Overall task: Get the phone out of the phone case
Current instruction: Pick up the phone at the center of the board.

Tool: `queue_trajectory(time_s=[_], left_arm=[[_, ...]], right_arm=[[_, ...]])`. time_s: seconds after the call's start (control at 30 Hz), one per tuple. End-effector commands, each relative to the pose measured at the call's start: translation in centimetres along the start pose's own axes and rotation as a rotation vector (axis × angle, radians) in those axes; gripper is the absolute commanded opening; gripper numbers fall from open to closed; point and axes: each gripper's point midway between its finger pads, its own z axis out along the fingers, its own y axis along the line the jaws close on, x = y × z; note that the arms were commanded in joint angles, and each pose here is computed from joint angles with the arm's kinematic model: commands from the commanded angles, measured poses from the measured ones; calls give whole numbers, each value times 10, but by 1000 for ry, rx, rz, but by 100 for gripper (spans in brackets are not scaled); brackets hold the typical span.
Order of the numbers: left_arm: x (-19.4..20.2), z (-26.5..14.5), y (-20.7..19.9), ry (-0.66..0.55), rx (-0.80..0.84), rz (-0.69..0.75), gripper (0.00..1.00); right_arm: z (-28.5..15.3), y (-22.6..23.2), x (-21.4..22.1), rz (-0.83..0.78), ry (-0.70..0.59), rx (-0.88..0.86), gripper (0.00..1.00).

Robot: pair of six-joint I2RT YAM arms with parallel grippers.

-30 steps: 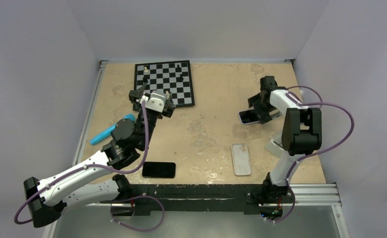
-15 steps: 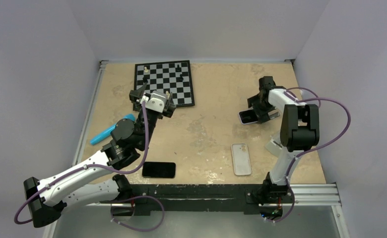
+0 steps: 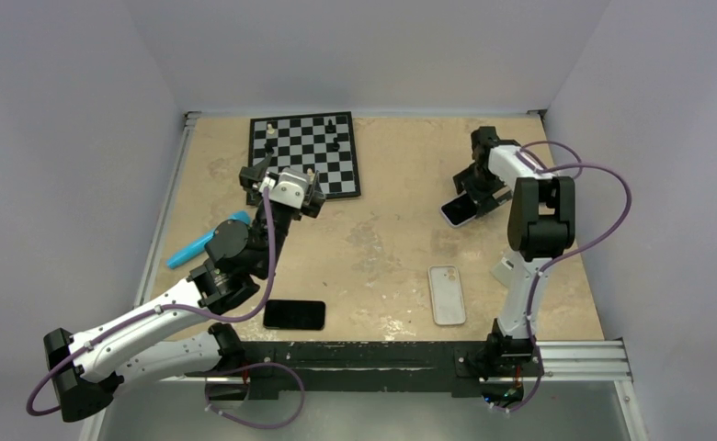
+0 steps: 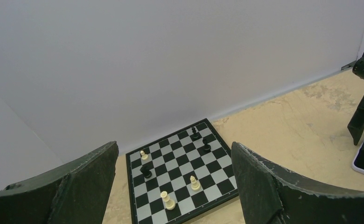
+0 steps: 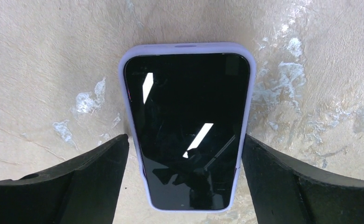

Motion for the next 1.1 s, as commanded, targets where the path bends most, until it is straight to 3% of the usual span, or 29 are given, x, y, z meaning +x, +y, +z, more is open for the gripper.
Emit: queue_trajectory(time_s=[0.0, 0.27, 0.37, 0.47, 0.53, 0.67, 0.77, 0.93, 1.07], left_arm=[[-13, 0, 9, -39, -19, -37, 93], [-14, 0, 10, -41, -20, -39, 93], [-13, 0, 10, -40, -21, -37, 93], [-15, -1, 12, -45, -22, -41, 93], [-16, -2, 15, -49, -28, -44, 93], [-15, -1, 14, -49, -31, -44, 93], [-14, 0, 12, -43, -24, -45, 93], [-11, 1, 9, -33, -20, -43, 93], [-8, 5, 1, -10, 8, -44, 94]], right_arm=[[0, -2, -6, -80, -50, 38, 90], [0, 3, -3, -191, -54, 15, 84], [1, 6, -1, -213, -37, -10, 59], [-2, 12, -6, -243, -64, -38, 14], [-6, 14, -8, -265, -90, -57, 1], [-22, 12, -20, -293, -174, -111, 0], [-43, 25, -18, -402, -228, -306, 0], [-117, 50, -12, -491, -374, -716, 0], [-170, 63, -10, -505, -414, -867, 0]])
